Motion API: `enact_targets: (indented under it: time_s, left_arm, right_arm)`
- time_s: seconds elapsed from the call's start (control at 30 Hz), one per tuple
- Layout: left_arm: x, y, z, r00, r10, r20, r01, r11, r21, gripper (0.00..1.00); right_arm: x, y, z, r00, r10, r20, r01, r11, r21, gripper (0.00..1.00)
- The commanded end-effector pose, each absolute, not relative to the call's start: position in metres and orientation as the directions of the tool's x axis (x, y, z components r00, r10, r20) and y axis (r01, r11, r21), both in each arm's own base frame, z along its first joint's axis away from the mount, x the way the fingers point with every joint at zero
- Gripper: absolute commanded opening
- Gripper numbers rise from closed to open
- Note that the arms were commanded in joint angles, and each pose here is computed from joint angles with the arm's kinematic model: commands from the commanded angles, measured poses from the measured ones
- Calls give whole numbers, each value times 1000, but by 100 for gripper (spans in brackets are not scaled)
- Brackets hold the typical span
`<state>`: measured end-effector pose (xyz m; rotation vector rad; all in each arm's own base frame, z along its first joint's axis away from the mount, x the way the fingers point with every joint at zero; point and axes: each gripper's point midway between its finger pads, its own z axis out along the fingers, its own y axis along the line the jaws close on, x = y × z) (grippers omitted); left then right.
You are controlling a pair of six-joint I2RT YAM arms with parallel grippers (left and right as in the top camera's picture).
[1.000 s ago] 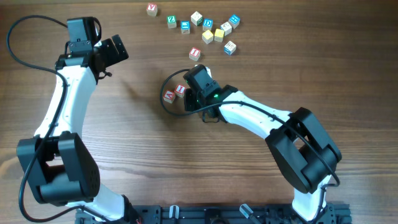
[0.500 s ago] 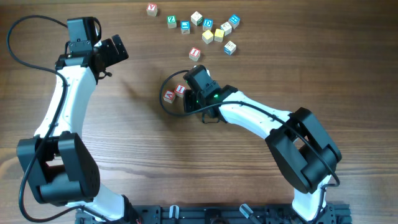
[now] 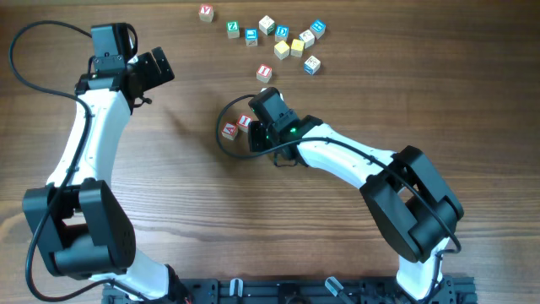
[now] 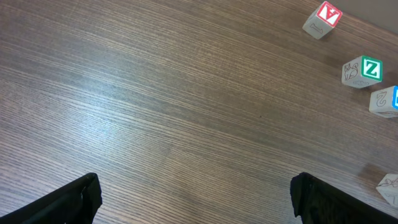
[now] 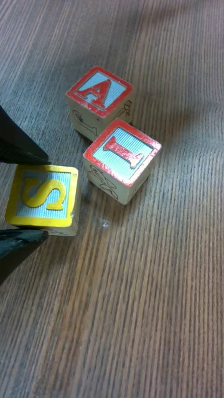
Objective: Form a circle
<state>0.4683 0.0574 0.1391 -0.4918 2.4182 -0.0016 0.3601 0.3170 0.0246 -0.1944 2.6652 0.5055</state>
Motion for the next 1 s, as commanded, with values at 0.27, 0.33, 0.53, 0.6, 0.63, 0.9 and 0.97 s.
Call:
enact_targets:
  time_s: [0.27,0.33,0.53,0.6,0.63,0.9,0.97]
  left_arm:
    - [469,58,145,-699,-357,-620,-352,926,-135,100]
    - [469,58,145,-699,-357,-620,-353,926,-135,100]
    - [469,58,145,-698,-357,-620,-353,926,-135,100]
    - [469,58,145,-699,-357,-620,-353,926,-135,100]
    - [469,58,145,-699,-357,-620,-353,926,-135,100]
    - [469,58,145,-699,-357,-620,-353,926,-135,100]
    - [469,58,145,-699,-357,-620,-353,926,-135,100]
  right_arm:
    - [365,317,23,-875,-123,-467,-274,923,271,34]
    - [364,317,23,-876,-121,-466,-273,922,273,35]
    - [357,317,19,-891,-132,-435,-274,919,283,42]
    - [355,316,18,-900,-117,-421,-254,923,287,41]
    - [355,315,17,-902,-113,-416,-248,925,288,44]
    - [355,315,16,-902,-112,-417,-248,925,288,43]
    - [355,316,16,-901,-112,-418,-248,925,288,43]
